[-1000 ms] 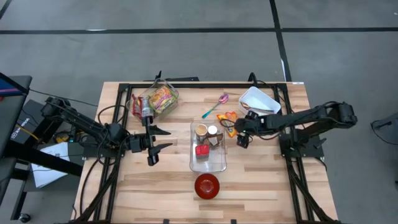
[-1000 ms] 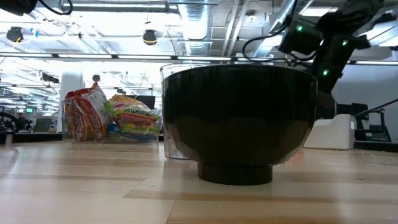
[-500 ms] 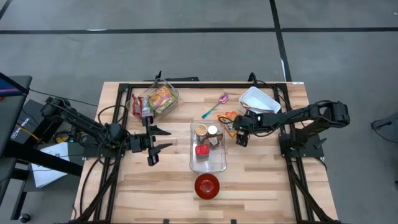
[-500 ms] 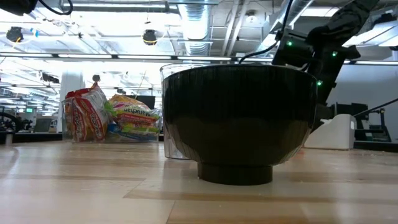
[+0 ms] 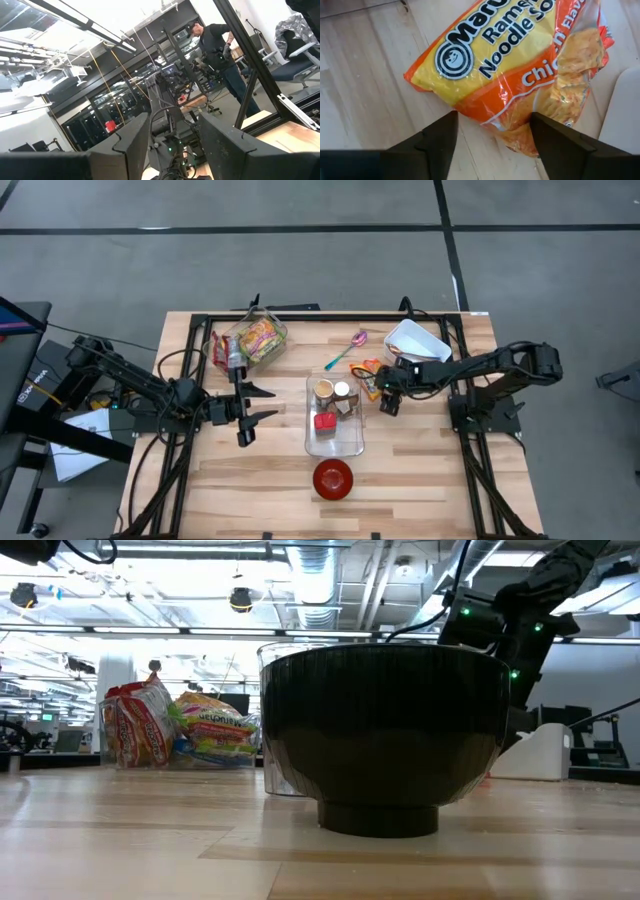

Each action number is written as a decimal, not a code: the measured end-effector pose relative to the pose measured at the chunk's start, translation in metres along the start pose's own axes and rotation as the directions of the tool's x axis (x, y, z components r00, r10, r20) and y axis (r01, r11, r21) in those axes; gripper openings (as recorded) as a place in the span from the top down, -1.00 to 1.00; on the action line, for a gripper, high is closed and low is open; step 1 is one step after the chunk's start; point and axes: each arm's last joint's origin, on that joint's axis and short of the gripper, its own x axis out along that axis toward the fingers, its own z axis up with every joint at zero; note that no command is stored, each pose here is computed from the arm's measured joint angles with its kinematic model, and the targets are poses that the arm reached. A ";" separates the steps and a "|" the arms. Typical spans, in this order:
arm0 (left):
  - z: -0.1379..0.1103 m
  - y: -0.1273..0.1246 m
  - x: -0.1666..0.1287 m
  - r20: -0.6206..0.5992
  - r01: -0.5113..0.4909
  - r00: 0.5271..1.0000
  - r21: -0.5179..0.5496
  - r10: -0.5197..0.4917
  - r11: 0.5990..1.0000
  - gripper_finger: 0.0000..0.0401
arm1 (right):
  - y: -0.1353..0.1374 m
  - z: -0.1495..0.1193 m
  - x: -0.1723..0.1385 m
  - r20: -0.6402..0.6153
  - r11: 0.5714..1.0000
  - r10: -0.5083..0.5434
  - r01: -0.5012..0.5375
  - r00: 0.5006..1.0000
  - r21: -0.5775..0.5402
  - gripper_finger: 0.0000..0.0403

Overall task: Pick & Place Food Item
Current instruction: Put the orange noodle pack into the top transparent bin

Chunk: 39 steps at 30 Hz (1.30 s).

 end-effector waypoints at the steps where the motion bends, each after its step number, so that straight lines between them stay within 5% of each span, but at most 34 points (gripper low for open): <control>1: 0.000 0.000 0.000 0.000 0.000 1.000 0.000 0.000 1.000 0.17 | 0.000 0.000 0.000 0.000 1.000 0.000 0.000 1.000 0.000 -0.15; 12: 0.000 0.000 0.000 0.000 0.000 1.000 0.000 0.000 1.000 0.18 | 0.000 0.000 0.000 -0.003 1.000 0.000 0.000 1.000 -0.017 0.55; 21: 0.000 0.000 0.000 0.000 0.000 1.000 0.000 0.000 1.000 0.18 | 0.005 -0.005 -0.002 -0.042 0.999 0.003 -0.005 0.999 -0.051 0.94; 39: 0.000 0.000 0.000 -0.001 -0.001 1.000 0.000 0.001 1.000 0.19 | 0.034 0.007 -0.037 -0.070 0.988 -0.077 0.066 0.995 -0.141 1.00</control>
